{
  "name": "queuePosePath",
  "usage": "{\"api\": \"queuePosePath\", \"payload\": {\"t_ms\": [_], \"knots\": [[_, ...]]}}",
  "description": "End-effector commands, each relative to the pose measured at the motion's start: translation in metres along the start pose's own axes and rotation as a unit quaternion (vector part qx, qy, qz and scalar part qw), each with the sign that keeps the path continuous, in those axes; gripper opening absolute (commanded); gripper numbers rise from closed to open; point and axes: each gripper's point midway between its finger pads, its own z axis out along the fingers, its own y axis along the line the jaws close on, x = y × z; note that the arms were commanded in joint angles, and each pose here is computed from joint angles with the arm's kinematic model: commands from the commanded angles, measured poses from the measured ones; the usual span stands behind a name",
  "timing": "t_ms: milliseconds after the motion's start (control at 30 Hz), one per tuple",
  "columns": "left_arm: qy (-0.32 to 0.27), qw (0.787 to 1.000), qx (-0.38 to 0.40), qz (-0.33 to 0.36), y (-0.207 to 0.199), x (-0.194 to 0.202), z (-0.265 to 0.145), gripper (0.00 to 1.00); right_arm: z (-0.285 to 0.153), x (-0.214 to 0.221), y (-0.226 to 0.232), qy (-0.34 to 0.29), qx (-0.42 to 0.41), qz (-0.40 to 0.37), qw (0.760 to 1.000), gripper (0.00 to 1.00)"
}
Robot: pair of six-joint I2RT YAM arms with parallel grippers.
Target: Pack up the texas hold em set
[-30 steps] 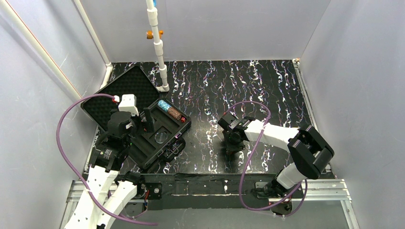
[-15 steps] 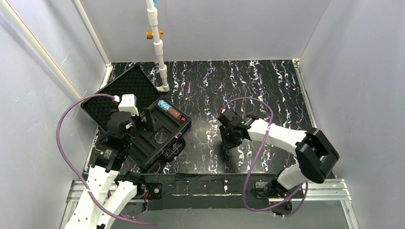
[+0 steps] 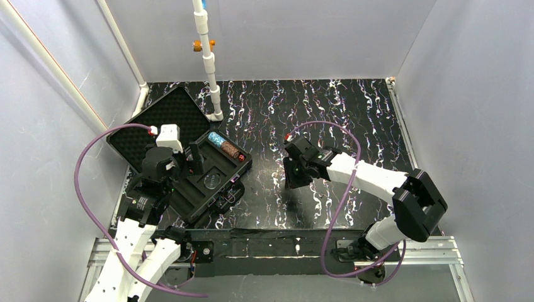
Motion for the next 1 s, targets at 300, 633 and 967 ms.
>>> {"api": "queuePosePath", "payload": {"t_ms": [300, 633, 967], "knots": [[-0.004, 1.000, -0.004, 0.003, 0.002, -0.005, -0.004, 0.93, -0.019, -0.060, 0.059, -0.071, -0.092, -0.024, 0.993, 0.11], [-0.008, 1.000, -0.007, 0.003, 0.003, -0.006, -0.005, 0.93, -0.009, -0.087, 0.097, -0.079, -0.125, -0.041, 0.988, 0.11], [-0.011, 1.000, -0.014, 0.002, 0.006, -0.007, -0.007, 0.93, 0.013, -0.121, 0.146, -0.099, -0.149, -0.061, 0.982, 0.11]]}}
